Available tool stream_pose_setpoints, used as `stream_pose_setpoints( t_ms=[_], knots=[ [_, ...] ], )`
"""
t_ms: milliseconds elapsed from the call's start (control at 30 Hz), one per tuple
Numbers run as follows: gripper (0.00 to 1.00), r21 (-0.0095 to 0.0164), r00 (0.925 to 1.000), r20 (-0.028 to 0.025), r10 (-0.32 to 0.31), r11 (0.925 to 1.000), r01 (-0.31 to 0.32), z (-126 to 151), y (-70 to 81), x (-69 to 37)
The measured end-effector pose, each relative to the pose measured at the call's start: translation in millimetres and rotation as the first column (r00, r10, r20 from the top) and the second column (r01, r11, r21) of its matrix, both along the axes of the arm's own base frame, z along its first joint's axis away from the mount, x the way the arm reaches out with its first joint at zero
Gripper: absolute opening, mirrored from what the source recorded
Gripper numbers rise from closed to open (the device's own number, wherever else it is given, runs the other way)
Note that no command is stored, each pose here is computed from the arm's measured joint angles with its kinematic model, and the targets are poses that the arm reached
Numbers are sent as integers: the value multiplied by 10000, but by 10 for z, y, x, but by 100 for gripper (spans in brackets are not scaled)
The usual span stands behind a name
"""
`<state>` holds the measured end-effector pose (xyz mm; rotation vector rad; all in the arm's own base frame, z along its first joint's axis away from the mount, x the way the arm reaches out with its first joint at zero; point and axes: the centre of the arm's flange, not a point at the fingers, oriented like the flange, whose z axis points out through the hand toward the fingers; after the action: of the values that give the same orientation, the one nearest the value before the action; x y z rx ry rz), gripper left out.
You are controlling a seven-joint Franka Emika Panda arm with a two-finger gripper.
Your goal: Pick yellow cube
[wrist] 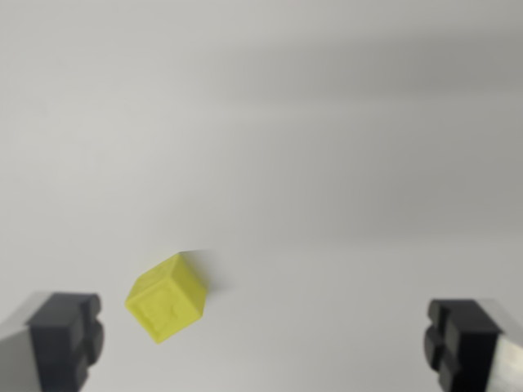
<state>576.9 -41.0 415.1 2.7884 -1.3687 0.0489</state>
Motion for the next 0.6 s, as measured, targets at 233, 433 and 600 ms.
stream_pose_setpoints(
  t_ms=[233,433,600],
  knots=[
    [100,2,9999,-16,117,9999,-117,-20,12,-18],
    [100,18,9988,-33,487,9988,-487,-155,68,-101],
    [100,35,9968,-40,794,9968,-794,-278,116,-171]
  ],
)
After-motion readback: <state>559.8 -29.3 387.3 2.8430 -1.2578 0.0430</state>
